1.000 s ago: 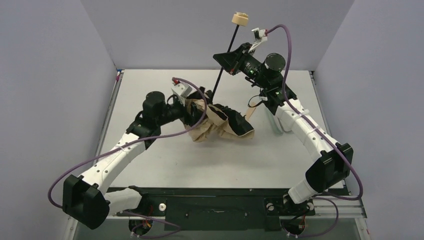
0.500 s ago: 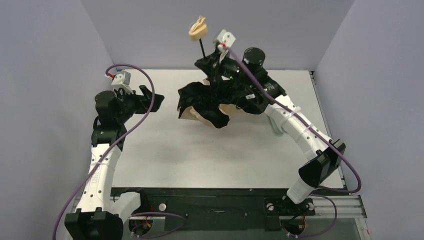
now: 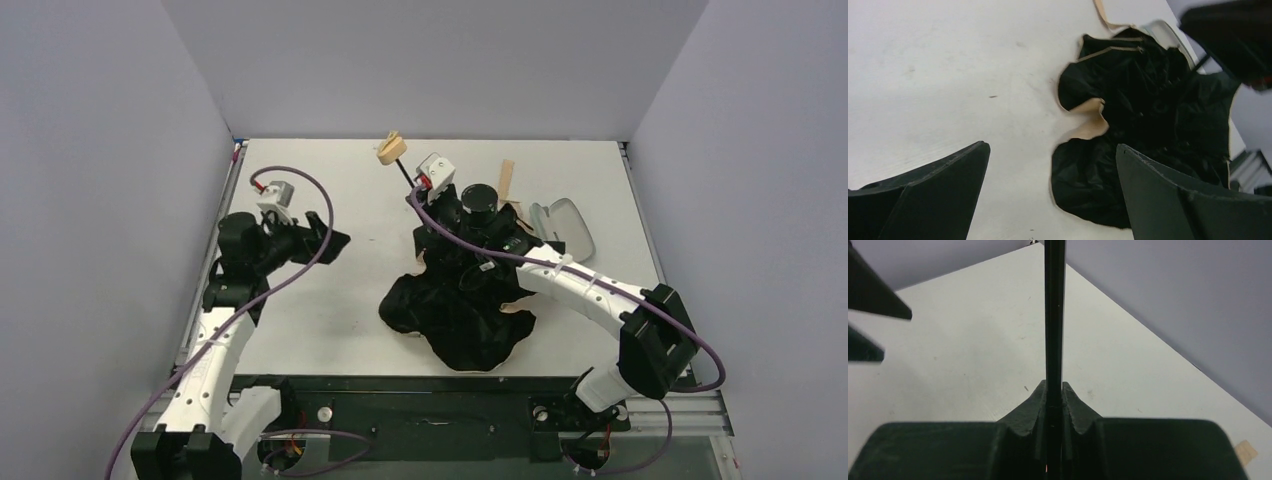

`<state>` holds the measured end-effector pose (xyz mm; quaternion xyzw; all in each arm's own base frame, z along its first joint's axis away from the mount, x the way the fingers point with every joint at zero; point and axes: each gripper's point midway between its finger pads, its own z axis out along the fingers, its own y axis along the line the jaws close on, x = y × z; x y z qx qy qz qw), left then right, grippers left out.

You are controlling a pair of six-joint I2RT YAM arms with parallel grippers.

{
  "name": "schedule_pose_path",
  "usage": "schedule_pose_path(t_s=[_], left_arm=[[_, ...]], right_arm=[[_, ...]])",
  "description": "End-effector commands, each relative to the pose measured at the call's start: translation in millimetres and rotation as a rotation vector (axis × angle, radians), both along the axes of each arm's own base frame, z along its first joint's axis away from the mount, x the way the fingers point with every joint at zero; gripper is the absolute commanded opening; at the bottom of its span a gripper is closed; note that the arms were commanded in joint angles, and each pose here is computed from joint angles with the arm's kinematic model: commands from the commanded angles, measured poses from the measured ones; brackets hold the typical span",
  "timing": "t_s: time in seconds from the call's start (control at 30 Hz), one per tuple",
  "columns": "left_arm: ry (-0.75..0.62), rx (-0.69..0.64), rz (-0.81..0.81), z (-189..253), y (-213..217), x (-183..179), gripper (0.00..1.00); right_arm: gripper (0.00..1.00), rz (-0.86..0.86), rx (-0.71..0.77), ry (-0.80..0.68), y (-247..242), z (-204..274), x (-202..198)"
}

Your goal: Open the umbrella

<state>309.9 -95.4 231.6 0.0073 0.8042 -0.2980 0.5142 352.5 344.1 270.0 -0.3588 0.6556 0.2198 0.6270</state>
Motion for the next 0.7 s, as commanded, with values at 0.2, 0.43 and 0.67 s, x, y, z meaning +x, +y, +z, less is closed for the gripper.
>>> schedule_pose_path(t_s=[0.2, 0.43, 0.67], left_arm=[[-0.365, 0.229, -0.575, 18, -128, -53, 0.97], [-0.418, 0.243, -0.592, 30, -165, -26, 0.71], [-0.485, 0.247, -0.679, 14, -188, -19, 0.59]], right_arm=[[0.0, -0.162, 0.372, -0.02, -14, 106, 31], [0.0, -0.145, 0.437, -0.059, -15, 130, 29], [0.0, -0.14, 0.445, -0.068, -15, 135, 28]])
